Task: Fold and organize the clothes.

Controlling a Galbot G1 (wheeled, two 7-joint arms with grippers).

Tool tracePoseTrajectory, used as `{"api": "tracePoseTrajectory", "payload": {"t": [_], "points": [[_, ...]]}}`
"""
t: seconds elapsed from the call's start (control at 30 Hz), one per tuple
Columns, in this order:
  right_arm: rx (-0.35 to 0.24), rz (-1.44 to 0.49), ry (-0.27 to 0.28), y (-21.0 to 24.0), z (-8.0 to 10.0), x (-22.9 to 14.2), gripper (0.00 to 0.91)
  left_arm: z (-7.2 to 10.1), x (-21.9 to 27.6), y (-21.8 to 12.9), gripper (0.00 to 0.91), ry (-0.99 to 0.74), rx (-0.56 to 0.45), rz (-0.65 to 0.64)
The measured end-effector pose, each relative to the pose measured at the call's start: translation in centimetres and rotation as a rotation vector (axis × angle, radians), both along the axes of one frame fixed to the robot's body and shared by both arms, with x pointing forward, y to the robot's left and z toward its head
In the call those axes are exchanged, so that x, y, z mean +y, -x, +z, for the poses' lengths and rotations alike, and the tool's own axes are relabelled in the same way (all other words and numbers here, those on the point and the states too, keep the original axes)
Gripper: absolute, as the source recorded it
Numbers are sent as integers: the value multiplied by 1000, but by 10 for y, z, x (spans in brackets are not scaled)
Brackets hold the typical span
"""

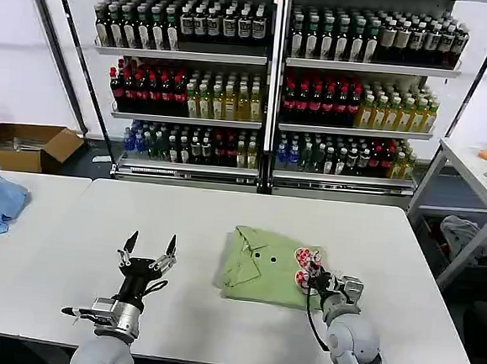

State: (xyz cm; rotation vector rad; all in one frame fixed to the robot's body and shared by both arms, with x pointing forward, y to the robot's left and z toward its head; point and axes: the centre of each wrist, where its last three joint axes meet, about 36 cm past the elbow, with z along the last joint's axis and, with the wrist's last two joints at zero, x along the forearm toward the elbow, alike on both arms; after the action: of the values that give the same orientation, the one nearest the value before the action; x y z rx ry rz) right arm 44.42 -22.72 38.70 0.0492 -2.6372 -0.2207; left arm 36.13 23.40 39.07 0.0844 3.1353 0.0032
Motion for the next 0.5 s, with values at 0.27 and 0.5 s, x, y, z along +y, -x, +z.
{"api": "tracePoseTrajectory", "payload": {"t": [0.27, 0.5], "points": [[-160, 8, 141, 18, -1, -5, 907, 3, 0, 6, 907, -10, 1, -26], [-332, -19, 229, 49, 1, -12, 907, 10, 1, 11, 907, -22, 11, -59]]}}
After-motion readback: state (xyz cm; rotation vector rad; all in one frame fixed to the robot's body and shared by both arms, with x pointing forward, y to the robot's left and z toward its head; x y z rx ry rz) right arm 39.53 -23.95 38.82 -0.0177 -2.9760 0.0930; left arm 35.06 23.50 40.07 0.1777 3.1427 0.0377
